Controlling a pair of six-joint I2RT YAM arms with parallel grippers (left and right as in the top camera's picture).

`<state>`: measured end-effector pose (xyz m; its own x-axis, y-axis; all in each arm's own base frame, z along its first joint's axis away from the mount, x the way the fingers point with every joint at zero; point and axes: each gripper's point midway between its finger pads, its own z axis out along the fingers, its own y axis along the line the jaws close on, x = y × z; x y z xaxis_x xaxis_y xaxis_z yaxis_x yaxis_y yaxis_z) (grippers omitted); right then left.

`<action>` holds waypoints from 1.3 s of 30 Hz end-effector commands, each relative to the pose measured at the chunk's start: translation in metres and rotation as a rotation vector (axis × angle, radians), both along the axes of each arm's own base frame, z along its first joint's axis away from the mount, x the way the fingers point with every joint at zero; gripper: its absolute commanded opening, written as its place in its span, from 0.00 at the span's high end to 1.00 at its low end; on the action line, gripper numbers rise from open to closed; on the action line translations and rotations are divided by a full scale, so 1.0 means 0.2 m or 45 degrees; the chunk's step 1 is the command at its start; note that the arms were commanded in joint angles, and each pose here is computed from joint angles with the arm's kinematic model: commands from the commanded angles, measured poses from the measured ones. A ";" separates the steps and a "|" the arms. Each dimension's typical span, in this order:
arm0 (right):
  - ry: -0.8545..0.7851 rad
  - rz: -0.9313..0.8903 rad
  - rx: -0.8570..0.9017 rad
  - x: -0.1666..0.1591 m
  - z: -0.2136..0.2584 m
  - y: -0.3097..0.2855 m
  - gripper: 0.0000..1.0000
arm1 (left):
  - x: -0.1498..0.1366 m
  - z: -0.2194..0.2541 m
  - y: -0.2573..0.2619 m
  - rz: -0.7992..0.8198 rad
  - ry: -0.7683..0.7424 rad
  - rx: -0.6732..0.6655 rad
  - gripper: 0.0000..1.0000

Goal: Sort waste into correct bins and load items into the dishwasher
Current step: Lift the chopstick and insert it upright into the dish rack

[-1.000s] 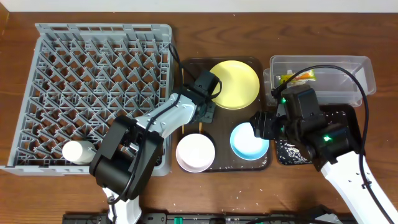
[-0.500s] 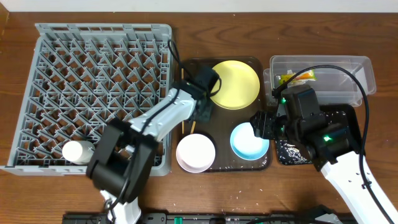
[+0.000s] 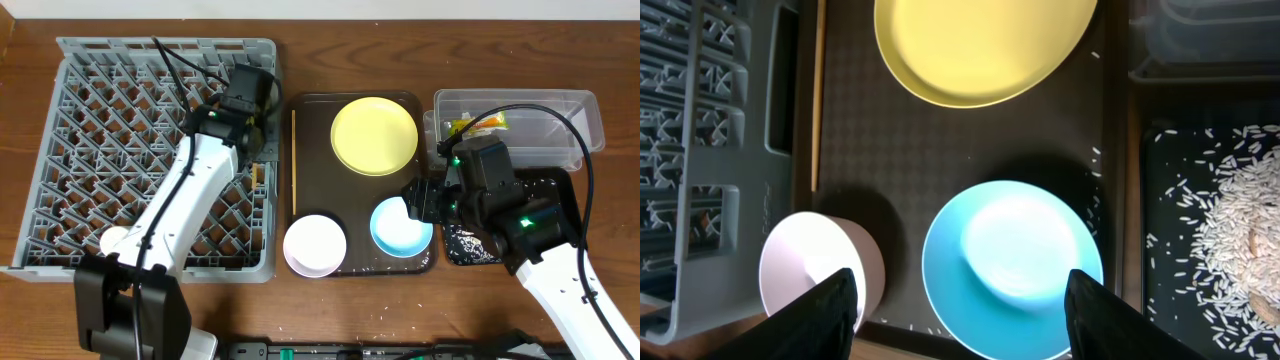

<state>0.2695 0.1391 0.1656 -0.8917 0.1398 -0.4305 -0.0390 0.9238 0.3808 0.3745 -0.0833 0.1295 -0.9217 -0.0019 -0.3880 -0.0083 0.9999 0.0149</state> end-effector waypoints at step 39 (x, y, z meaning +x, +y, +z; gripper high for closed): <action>-0.018 -0.017 0.016 0.02 0.01 0.00 0.31 | 0.05 -0.62 -0.38 -0.063 0.143 0.131 0.64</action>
